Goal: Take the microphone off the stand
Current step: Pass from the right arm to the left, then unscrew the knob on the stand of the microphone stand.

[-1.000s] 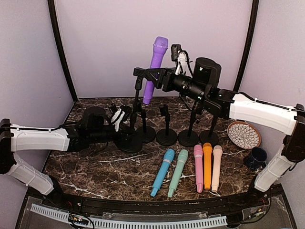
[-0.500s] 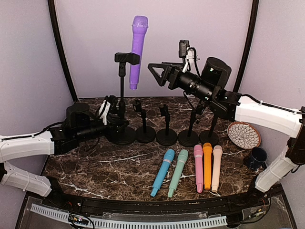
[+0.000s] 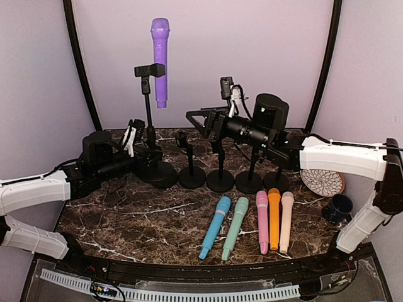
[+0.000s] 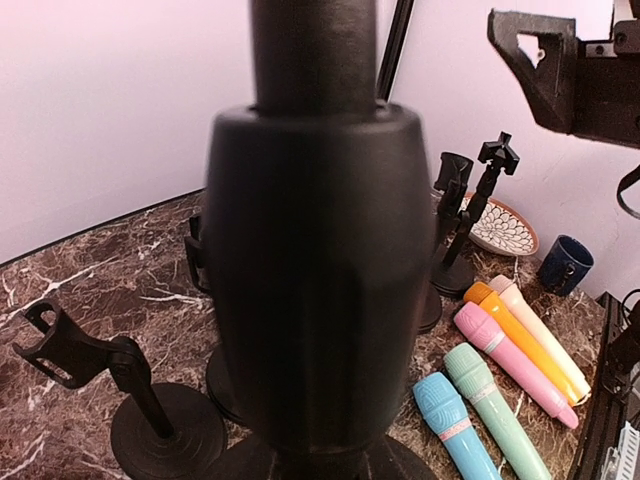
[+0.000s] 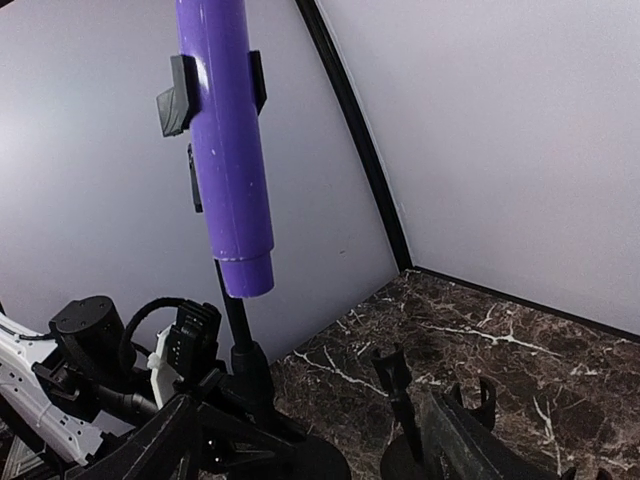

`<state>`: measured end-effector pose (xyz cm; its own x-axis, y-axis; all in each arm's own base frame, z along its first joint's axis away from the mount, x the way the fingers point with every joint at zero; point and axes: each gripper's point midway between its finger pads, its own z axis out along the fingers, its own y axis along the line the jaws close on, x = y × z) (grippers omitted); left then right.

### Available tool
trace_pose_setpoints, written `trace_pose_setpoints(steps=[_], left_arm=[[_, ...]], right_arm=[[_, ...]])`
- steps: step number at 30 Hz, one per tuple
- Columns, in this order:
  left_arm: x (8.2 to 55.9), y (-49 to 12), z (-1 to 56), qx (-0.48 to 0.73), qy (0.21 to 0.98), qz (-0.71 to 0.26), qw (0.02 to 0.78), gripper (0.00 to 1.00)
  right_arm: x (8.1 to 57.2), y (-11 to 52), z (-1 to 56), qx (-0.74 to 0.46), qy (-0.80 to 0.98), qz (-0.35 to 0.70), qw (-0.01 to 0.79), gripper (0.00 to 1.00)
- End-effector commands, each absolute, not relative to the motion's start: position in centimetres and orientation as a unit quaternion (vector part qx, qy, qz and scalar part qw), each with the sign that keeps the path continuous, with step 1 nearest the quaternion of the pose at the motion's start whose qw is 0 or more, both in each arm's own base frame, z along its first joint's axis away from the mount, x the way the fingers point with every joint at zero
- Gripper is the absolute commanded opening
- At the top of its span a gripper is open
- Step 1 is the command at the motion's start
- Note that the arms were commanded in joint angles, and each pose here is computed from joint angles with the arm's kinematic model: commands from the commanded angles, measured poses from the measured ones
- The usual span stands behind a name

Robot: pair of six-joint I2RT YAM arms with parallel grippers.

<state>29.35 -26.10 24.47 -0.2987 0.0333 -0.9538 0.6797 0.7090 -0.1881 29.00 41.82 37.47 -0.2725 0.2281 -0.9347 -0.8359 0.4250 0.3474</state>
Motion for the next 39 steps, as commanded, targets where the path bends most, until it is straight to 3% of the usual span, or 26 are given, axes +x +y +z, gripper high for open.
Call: trace_pose_setpoints(steps=[1,14,21,28,39], left_arm=[[28.9,-26.8,30.2,0.240,0.683,-0.340,0.600,0.00],[28.1,-28.0,30.0,0.263,0.674,-0.373,0.581,0.00],[28.0,-28.5,29.7,0.273,0.675,-0.379,0.571,0.00],[27.8,-28.7,29.8,0.279,0.672,-0.383,0.569,0.00],[27.5,-28.9,29.8,0.284,0.669,-0.392,0.564,0.00]], right_arm=[[28.1,44.2,36.8,-0.253,0.636,0.496,0.535,0.74],[27.2,49.3,33.9,-0.285,0.640,0.515,0.493,0.60],[24.7,50.5,35.2,-0.314,0.587,0.578,0.473,0.70],[26.3,51.7,33.9,-0.299,0.614,0.562,0.466,0.54],[27.0,52.3,33.3,-0.302,0.622,0.547,0.471,0.47]])
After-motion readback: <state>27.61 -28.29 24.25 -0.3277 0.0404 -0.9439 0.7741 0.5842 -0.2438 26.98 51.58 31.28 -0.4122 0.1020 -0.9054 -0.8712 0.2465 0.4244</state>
